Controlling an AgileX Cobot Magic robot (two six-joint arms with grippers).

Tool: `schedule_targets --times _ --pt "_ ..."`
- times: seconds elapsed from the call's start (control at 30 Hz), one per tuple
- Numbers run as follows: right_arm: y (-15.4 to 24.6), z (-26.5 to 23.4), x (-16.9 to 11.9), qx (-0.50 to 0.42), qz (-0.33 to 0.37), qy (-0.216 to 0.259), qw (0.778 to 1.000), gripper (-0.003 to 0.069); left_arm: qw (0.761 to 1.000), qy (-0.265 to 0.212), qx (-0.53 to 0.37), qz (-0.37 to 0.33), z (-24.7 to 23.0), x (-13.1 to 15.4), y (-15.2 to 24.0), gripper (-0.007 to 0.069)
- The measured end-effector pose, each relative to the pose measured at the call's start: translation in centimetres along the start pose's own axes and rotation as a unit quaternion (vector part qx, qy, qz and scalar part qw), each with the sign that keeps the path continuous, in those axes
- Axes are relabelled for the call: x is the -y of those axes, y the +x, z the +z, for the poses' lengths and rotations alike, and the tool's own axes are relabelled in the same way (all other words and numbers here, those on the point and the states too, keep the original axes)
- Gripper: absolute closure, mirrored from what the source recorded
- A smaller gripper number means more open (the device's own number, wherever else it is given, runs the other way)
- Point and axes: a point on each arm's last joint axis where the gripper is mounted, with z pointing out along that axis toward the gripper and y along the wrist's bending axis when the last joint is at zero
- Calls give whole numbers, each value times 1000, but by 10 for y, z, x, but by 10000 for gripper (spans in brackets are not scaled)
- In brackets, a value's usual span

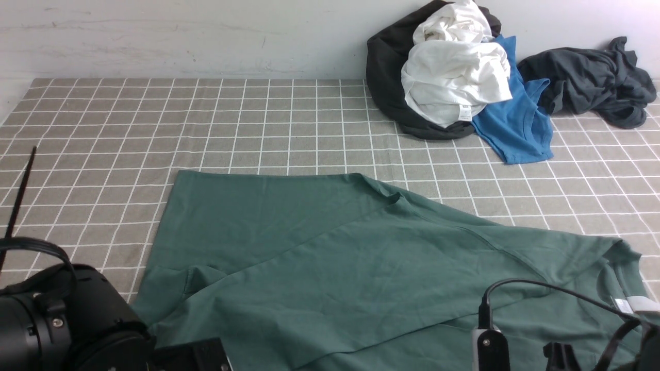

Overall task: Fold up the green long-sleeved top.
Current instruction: Use both arms simultaneously to clamp the lower edge of the clothing fabric, then use both arms to drag the lower edge of the fabric forward and fold it over the upper edge

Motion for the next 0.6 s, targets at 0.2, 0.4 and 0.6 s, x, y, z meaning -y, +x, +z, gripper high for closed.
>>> schedule_targets --times 0.2,0.4,0.6 --pt "-9 -39 50 -5 45 30 999 651 996 -39 47 -58 -46 -48 -12 616" --pt "-2 -67 118 35 110 62 991 651 987 -88 104 -79 -89 -108 -25 610" --pt "-4 -75 190 83 156 55 983 651 980 -122 130 -91 -111 -170 -52 609"
